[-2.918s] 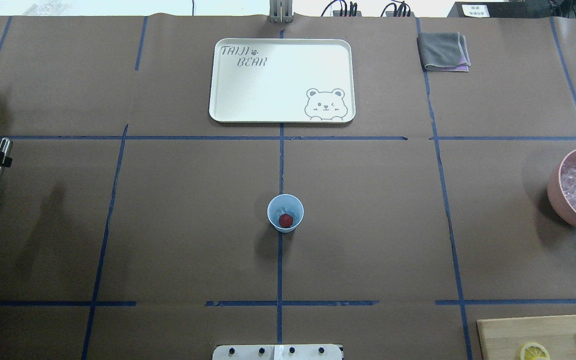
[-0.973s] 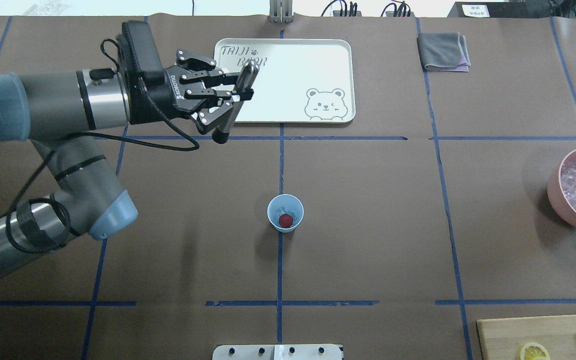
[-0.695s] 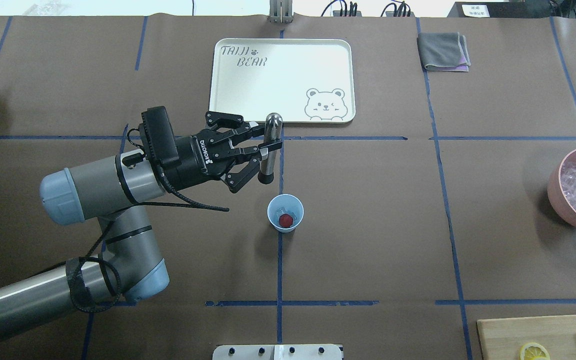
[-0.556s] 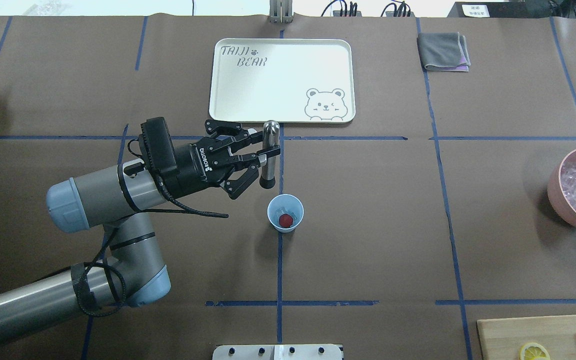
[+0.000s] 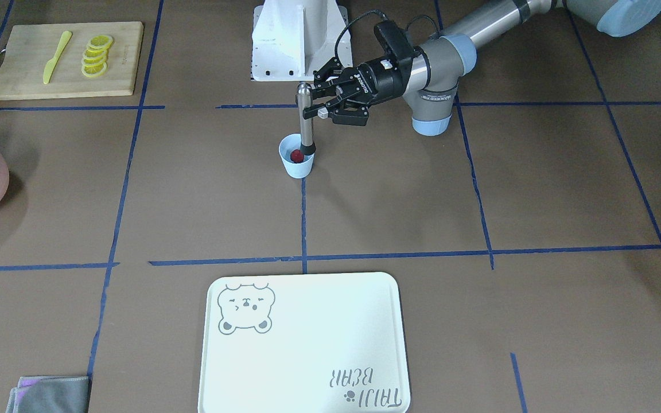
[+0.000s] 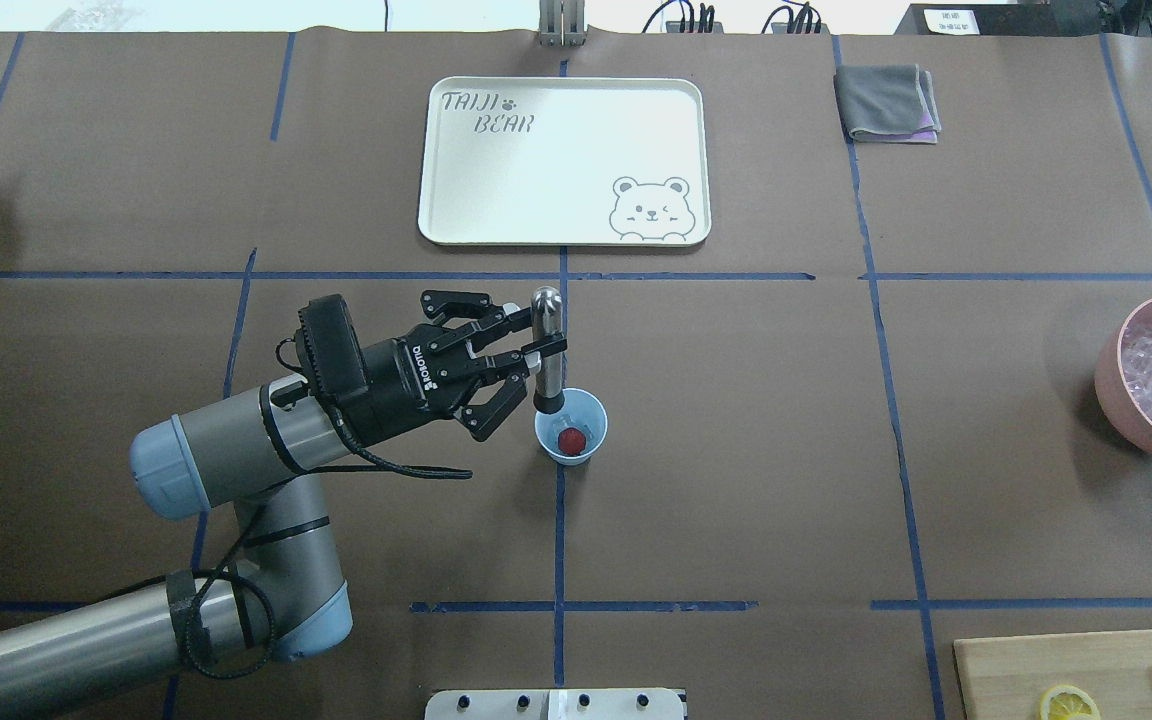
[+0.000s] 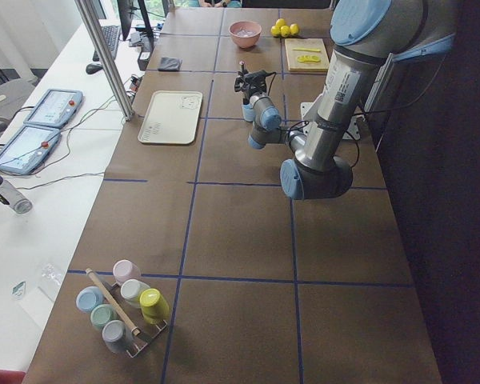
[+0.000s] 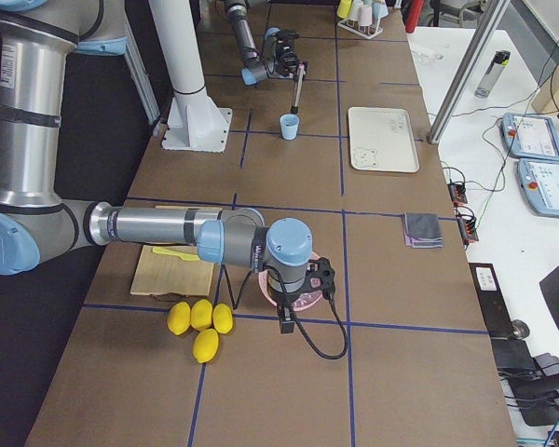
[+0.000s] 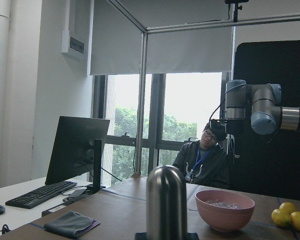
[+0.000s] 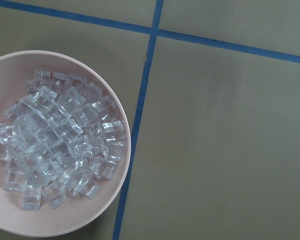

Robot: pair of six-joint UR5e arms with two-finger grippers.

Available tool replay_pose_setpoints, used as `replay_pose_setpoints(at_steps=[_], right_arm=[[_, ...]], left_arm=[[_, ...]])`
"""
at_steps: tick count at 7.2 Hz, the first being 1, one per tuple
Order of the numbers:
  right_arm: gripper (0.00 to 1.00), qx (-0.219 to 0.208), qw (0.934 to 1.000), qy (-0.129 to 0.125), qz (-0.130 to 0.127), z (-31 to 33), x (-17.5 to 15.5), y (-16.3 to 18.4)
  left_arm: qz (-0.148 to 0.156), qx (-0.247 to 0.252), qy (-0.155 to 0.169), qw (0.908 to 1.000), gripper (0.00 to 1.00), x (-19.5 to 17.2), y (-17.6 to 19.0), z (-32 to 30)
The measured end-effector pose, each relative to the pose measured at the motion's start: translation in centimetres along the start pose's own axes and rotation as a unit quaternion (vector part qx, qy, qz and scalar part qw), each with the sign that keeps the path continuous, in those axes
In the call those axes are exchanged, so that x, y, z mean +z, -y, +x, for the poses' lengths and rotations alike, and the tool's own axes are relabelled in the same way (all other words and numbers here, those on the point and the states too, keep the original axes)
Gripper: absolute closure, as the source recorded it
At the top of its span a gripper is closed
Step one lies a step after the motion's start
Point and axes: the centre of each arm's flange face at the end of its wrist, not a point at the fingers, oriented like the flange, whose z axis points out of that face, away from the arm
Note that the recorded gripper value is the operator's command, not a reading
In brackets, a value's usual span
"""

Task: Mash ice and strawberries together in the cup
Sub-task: 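Press the muddler down into the blue cup with the left gripper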

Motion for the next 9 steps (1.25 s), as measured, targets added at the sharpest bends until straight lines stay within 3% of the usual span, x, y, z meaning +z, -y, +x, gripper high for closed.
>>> replay_pose_setpoints(at_steps=[4, 9], right_arm=[[0.01, 0.001, 1.0000, 0.000, -0.001, 0.1, 0.1, -0.1], [0.01, 0.002, 1.0000, 0.000, -0.003, 0.2, 0.3, -0.2]], left_arm=[[0.007, -0.016, 0.019, 0.9997, 1.00, 1.1, -1.3, 3.3], [-0.021, 0.011, 0.027, 0.9994, 1.00, 1.1, -4.3, 2.9]])
